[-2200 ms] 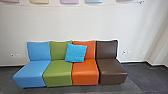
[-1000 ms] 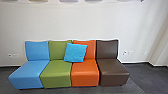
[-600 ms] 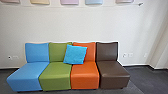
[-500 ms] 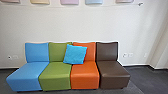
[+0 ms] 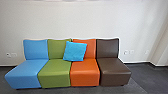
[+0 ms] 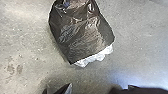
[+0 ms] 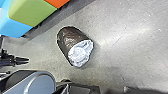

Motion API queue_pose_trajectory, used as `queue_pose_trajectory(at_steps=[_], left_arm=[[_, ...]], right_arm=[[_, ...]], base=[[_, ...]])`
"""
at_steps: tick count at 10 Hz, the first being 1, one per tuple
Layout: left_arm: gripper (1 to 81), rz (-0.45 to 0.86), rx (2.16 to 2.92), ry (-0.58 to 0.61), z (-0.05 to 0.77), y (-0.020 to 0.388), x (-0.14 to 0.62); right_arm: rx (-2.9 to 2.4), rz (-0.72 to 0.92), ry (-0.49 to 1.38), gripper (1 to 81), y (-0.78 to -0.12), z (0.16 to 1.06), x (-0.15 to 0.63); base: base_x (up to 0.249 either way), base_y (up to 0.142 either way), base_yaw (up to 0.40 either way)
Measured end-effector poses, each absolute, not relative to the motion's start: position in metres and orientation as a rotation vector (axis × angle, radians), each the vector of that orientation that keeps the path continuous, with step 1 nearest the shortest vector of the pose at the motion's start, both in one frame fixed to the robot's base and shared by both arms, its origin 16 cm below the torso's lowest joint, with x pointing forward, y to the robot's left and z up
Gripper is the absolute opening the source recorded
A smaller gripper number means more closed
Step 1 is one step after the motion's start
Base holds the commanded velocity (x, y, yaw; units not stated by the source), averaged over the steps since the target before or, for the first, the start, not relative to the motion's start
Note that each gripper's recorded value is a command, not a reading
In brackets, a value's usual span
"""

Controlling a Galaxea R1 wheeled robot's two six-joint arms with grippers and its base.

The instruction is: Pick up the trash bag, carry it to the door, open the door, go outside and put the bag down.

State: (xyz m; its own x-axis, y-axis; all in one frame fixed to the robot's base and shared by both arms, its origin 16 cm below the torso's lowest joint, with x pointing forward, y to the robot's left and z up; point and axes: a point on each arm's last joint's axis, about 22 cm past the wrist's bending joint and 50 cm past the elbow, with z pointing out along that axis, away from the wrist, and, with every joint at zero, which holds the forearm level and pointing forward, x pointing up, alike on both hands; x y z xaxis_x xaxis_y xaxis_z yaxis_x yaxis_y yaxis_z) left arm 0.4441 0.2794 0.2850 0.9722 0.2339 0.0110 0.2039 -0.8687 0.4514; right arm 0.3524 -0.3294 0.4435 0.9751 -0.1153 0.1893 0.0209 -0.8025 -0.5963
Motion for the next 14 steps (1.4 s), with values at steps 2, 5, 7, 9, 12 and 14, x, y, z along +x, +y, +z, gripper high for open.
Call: queue_pose_trajectory(at_steps=[2,5,7,9,12,14], left_arm=[[81.1,0.121,2.652,0.303,0.275,0.278,0.458],[81.1,0.161,2.637,0.303,0.258,0.276,0.473],[81.1,0.192,2.625,0.298,0.246,0.271,0.482],[81.1,0.203,2.609,0.274,0.24,0.264,0.497],[81.1,0.259,2.59,0.26,0.229,0.26,0.519],[81.1,0.228,2.592,0.266,0.208,0.26,0.52]], right_arm=[[-2.483,-0.327,0.037,81.1,-0.331,0.446,0.39],[-2.483,-0.304,-0.015,81.1,-0.322,0.448,0.433],[-2.51,-0.269,-0.041,81.1,-0.326,0.445,0.445],[-2.519,-0.259,-0.051,81.1,-0.325,0.444,0.457],[-2.526,-0.274,-0.02,81.1,-0.335,0.445,0.472],[-2.525,-0.217,0.005,81.1,-0.334,0.424,0.468]], base=[[0.0,0.0,0.0],[0.0,0.0,0.0],[0.0,0.0,0.0],[0.0,0.0,0.0],[0.0,0.0,0.0],[0.0,0.0,0.0]])
